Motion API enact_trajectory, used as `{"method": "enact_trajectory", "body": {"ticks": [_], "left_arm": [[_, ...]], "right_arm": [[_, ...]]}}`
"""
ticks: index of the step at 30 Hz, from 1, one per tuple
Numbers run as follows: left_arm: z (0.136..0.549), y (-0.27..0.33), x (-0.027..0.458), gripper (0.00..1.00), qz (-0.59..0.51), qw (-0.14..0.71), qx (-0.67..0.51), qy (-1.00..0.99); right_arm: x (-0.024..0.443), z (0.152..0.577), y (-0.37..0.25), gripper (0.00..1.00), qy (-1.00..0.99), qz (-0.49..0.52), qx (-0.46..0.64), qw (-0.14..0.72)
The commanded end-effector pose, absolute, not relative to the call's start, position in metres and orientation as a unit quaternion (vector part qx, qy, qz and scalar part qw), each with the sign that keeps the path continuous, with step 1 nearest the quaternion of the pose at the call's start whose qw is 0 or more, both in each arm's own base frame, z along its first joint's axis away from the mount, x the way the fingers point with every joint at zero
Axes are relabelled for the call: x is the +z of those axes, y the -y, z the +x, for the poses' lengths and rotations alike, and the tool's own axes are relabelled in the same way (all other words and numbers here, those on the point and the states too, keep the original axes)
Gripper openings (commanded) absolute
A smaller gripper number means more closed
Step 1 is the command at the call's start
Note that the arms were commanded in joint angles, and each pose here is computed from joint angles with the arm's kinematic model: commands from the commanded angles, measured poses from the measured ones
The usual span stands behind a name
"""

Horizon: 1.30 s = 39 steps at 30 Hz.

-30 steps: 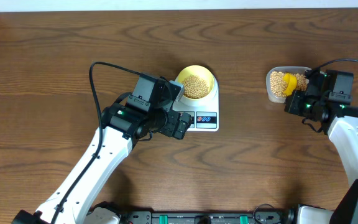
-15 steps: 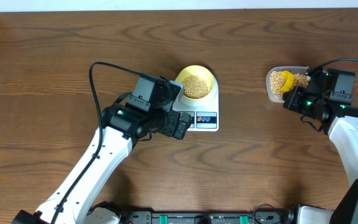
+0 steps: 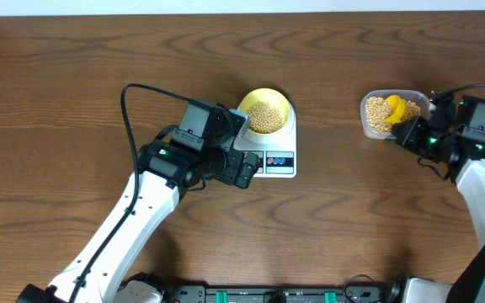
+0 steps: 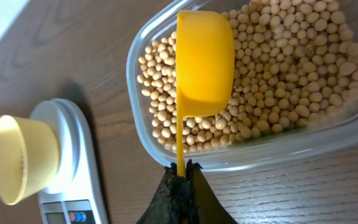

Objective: Scoop item into bowl and weigh 50g on scale
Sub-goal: 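Dip the scoop into the soybeans with the right gripper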

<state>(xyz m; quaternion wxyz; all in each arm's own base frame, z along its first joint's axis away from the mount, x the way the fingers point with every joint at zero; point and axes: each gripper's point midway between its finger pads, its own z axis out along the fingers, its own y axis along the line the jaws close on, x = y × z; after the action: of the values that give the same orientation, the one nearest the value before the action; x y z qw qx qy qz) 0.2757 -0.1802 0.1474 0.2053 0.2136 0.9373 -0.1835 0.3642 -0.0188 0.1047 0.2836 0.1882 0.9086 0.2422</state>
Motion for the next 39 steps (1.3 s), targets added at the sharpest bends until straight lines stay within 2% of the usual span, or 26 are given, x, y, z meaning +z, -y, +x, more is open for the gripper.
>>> {"method": "enact_trajectory", "body": {"ticks": [1, 15, 20, 39], "left_arm": [[0.274, 0.182, 0.146, 0.96, 0.223, 0.203, -0.187, -0.935], [0.274, 0.182, 0.146, 0.96, 0.223, 0.203, -0.187, -0.935], [0.274, 0.182, 0.146, 0.96, 0.223, 0.203, -0.187, -0.935], [0.274, 0.182, 0.146, 0.96, 0.223, 0.203, -0.187, -0.935]], "right_arm": [[0.111, 0.364, 0.019, 0.01, -0.894, 0.204, 0.285, 0.280], [0.121, 0.353, 0.024, 0.01, -0.870, 0.225, 0.350, 0.266], [0.134, 0.352, 0.008, 0.01, -0.853, 0.202, 0.403, 0.263], [0.148, 0.353, -0.002, 0.01, -0.833, 0.191, 0.447, 0.263]]}}
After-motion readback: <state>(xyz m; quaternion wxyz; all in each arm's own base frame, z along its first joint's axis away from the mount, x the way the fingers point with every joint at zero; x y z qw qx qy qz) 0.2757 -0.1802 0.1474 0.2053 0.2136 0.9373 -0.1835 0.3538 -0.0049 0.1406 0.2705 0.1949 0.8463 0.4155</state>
